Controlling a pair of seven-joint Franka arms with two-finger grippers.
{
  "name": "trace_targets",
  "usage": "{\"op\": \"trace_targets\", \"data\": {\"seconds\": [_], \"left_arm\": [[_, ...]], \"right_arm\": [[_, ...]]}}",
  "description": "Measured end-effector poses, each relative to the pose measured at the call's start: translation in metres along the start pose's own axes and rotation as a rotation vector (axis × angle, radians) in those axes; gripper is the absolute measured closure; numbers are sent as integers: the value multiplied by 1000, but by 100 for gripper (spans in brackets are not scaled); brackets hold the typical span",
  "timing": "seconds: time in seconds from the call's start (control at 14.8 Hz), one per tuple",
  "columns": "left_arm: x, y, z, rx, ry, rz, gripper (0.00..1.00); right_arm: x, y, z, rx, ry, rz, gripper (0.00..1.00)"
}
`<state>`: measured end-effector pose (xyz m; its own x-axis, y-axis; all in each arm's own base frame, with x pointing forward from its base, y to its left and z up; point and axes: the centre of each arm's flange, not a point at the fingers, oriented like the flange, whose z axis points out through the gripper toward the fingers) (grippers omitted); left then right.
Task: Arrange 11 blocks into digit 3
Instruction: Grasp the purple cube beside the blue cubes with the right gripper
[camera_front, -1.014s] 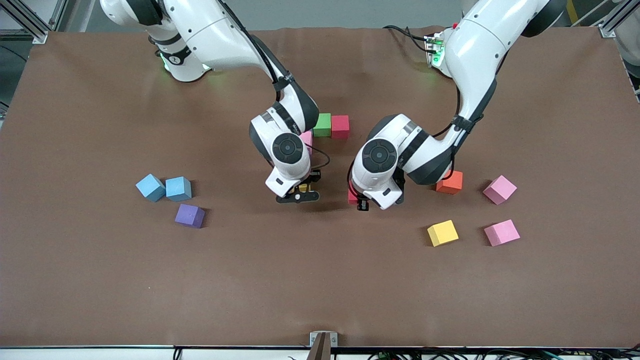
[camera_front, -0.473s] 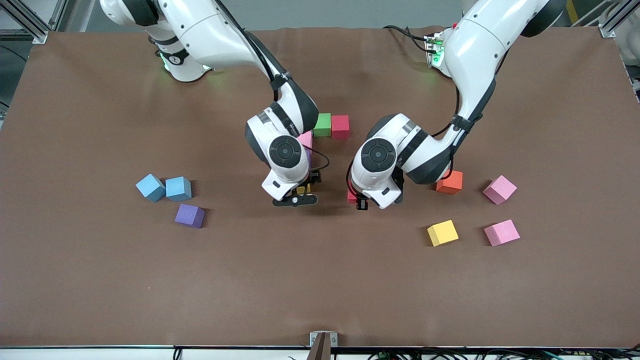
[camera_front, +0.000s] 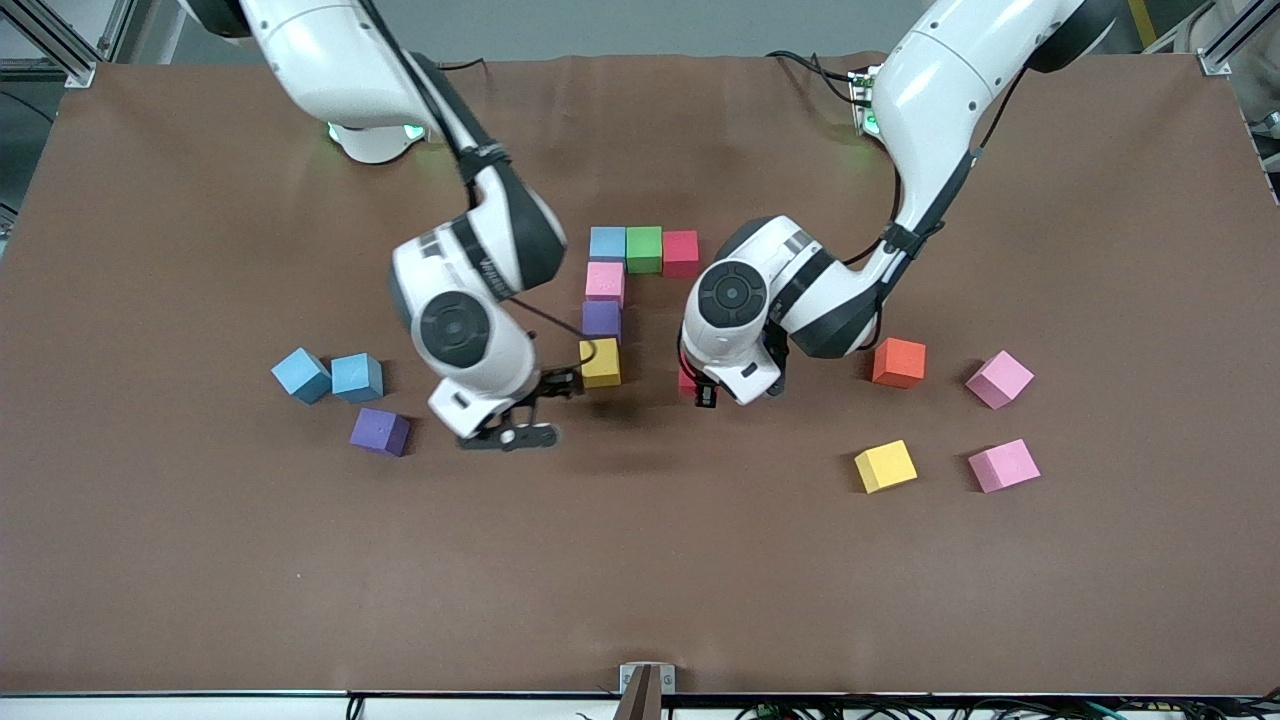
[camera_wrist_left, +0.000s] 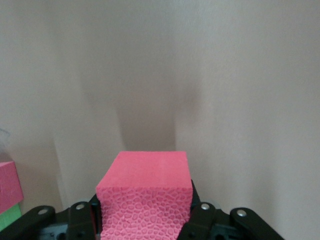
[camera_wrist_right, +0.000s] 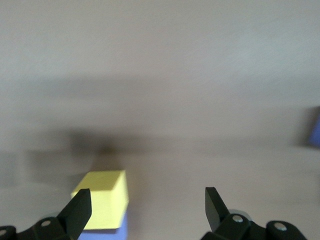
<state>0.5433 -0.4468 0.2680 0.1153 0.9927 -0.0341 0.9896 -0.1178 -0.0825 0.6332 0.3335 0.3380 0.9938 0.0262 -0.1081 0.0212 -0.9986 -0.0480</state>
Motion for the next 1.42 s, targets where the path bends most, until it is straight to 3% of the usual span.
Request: {"op": "trace_targets", "data": {"seconds": [0.27,0.61,1.08,1.42], "left_arm": [[-20,-21,20,-6,-13,-28,41],[-42,-48,42,-9,-29,-104,41],[-69,-85,65,-19,-8,-147,41],[-82,-95,65,-52,-17,-113,41]], "right_arm": [[40,108,-6,11,-7,68,0],[48,195,23,11,-68,96,0],[38,244,79,10,-40,96,0],[25,250,109,2,-57,106,0]]}}
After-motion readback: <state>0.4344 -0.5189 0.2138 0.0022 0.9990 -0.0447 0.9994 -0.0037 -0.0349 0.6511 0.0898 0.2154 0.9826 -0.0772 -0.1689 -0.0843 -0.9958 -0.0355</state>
